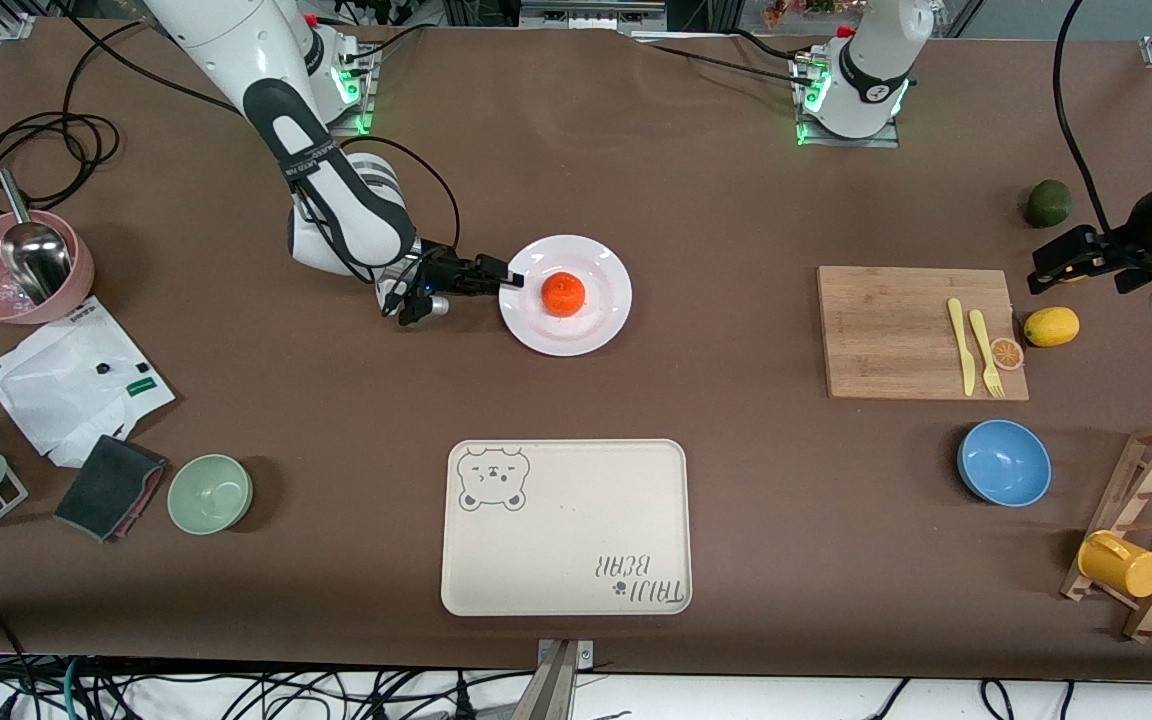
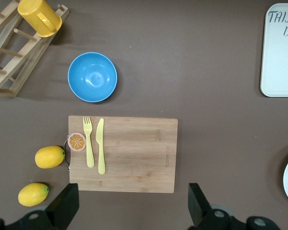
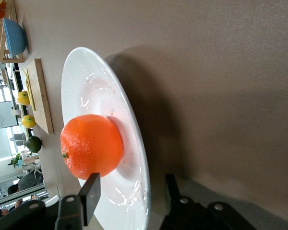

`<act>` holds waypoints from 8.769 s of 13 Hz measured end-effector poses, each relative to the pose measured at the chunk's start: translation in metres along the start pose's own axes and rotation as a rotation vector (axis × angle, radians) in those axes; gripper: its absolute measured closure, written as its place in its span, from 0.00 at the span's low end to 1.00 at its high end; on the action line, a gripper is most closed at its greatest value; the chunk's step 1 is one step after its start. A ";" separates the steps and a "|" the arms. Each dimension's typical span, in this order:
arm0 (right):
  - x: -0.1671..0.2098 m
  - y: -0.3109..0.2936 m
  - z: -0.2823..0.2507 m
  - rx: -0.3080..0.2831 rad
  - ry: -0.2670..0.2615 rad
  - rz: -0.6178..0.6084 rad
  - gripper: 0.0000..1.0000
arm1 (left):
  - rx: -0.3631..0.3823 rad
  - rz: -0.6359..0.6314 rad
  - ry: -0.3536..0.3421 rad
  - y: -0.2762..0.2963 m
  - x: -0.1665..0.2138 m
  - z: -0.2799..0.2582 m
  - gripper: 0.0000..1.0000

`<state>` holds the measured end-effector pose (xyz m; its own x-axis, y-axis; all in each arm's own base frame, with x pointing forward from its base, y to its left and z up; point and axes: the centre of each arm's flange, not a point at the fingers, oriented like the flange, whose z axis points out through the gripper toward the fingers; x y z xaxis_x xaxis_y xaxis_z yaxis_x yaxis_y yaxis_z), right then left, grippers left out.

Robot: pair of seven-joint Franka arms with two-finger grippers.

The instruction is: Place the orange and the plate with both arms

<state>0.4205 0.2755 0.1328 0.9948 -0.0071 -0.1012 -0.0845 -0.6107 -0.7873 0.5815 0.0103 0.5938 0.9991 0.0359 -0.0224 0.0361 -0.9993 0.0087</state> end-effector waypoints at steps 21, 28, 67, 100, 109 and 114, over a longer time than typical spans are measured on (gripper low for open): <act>0.025 -0.008 -0.006 0.027 0.044 -0.004 0.96 | 0.000 0.000 -0.001 0.000 0.000 0.001 0.00; 0.063 -0.045 -0.018 0.086 0.105 0.132 0.96 | 0.000 0.000 -0.002 0.000 0.001 0.001 0.00; 0.270 -0.025 -0.001 0.143 0.239 0.123 0.70 | 0.000 0.000 -0.001 0.000 0.001 0.001 0.00; 0.124 -0.188 -0.449 -0.844 -0.120 -0.300 0.00 | 0.000 0.000 -0.001 0.000 0.001 0.001 0.00; 0.105 -0.226 -0.454 -0.905 -0.104 -0.292 0.00 | 0.000 0.000 -0.001 0.000 0.001 0.001 0.00; 0.105 -0.226 -0.455 -0.906 -0.102 -0.292 0.00 | 0.000 0.000 -0.001 0.000 0.001 0.001 0.00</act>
<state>0.5692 0.0528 0.5773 0.9564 0.2853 -0.0619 0.2843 -0.9584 -0.0249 0.5827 0.0106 0.5930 0.9991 0.0364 -0.0235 0.0366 -0.9993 0.0088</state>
